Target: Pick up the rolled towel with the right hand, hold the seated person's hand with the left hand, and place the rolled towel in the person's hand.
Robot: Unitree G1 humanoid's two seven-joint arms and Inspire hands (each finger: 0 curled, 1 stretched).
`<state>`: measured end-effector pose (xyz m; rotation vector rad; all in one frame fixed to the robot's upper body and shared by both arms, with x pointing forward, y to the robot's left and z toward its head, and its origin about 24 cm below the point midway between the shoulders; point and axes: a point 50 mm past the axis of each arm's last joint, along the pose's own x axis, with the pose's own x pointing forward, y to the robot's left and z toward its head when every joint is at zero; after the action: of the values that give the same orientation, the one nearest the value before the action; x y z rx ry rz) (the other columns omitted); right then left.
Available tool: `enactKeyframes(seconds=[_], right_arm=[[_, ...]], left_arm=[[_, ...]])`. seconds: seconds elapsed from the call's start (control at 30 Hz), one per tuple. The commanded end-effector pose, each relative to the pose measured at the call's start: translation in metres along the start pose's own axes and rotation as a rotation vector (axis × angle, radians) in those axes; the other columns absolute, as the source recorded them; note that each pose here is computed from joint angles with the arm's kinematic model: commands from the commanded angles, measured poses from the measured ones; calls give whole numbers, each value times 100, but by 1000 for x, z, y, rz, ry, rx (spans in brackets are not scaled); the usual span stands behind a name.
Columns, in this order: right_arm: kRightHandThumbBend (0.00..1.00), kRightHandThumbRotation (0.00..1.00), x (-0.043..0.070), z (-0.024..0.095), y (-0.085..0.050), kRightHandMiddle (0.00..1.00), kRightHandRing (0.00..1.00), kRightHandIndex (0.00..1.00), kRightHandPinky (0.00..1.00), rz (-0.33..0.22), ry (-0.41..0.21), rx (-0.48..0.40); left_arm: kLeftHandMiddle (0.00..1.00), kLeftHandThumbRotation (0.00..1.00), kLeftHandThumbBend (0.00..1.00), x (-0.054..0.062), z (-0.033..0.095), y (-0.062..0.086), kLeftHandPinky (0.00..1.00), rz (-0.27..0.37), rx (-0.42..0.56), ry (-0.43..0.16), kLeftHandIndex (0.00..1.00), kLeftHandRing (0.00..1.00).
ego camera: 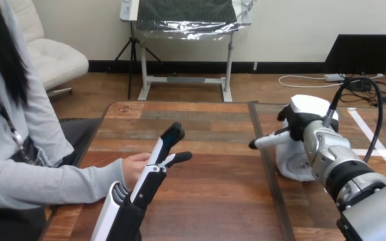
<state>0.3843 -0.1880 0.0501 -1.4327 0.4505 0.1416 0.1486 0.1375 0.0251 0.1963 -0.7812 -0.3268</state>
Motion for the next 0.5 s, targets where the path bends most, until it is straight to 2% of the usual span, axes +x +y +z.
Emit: enactKeyframes(seconds=[0.0, 0.13, 0.23, 0.27, 0.47], right_arm=[[99, 33, -2, -1, 21, 80, 76, 77, 68, 70, 7, -45], [99, 27, -2, 0, 21, 78, 74, 75, 66, 73, 1, -50], [97, 22, -2, 0, 21, 74, 69, 73, 60, 71, -10, -60], [96, 17, -2, 0, 21, 72, 66, 70, 58, 71, -11, -55], [96, 7, -2, 0, 19, 63, 56, 62, 51, 61, -32, -15]], left_arm=[[100, 71, 100, 16, 4, 4, 81, 22, 16, -89, 99, 94], [100, 69, 100, 16, 5, 4, 80, 20, 24, -92, 99, 95], [100, 73, 100, 16, 5, 5, 79, 29, 42, -93, 99, 93], [100, 73, 100, 17, 5, 4, 78, 26, 31, -93, 100, 93], [100, 70, 100, 17, 5, 4, 79, 23, 10, -96, 99, 93]])
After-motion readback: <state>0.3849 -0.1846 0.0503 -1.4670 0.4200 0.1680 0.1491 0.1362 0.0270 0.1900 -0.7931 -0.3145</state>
